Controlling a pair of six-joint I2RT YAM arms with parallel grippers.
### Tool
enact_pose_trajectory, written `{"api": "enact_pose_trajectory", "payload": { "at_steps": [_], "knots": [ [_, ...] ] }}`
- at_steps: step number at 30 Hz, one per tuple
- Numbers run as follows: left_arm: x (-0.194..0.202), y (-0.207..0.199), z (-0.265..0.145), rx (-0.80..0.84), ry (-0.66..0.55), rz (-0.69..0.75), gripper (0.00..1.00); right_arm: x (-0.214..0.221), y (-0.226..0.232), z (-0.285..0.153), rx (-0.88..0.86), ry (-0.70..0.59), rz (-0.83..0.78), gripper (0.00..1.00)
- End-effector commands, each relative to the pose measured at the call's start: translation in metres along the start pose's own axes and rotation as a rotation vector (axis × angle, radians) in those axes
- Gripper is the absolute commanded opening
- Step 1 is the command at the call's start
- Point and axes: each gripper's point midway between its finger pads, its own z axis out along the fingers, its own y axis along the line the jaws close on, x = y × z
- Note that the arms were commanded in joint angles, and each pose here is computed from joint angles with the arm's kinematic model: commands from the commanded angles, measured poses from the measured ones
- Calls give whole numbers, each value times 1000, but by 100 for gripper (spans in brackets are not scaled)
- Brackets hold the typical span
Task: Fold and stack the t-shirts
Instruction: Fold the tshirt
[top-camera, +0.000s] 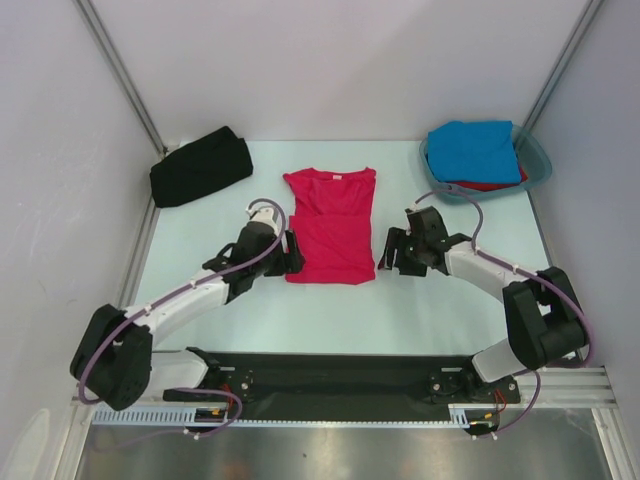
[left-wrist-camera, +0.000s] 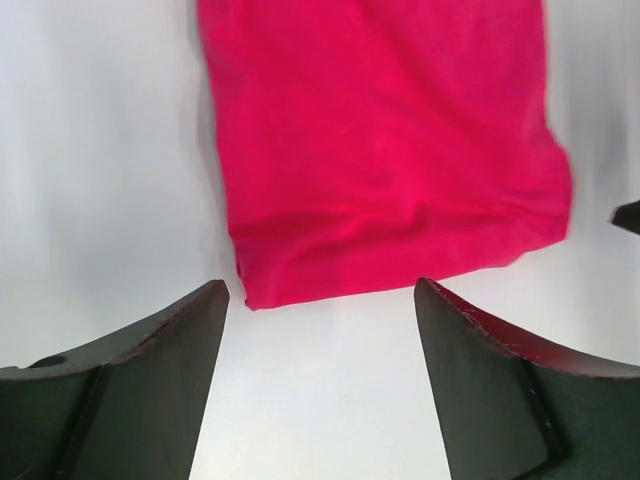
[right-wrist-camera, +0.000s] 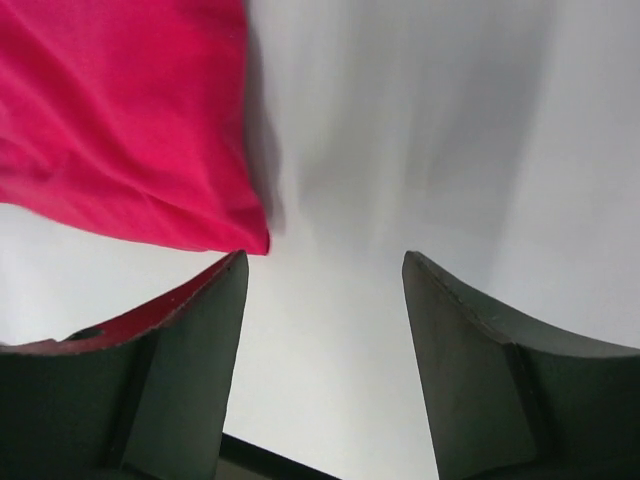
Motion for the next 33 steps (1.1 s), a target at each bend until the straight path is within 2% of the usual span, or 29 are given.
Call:
{"api": "enact_pose_trajectory", "payload": {
  "at_steps": [1, 5, 6, 7, 10, 18, 21, 28, 33],
  "knots": [
    [28, 22, 12, -83, 71, -22, 83, -8, 39, -3, -246, 7, 72, 68],
    [48, 26, 24, -37, 113, -125, 85, -9, 46, 1, -362, 12, 124, 69],
    [59, 22, 23, 17, 161, -157, 85, -3, 48, 0, -390, 39, 143, 69],
    [53, 26, 26, 58, 124, -198, 85, -4, 44, 2, -399, 34, 164, 68],
    [58, 29, 28, 143, 124, -288, 86, -1, 41, 6, -429, 46, 190, 68],
    [60, 21, 38, 295, 129, -366, 85, 6, 38, 20, -470, 86, 226, 69],
    [69, 17, 41, 340, 169, -401, 82, 10, 37, 26, -472, 101, 240, 68],
    [93, 22, 39, 333, 223, -446, 76, 18, 37, 38, -479, 135, 252, 66],
    [110, 31, 28, 294, 237, -446, 72, 27, 45, 42, -505, 171, 265, 59]
  ]
}}
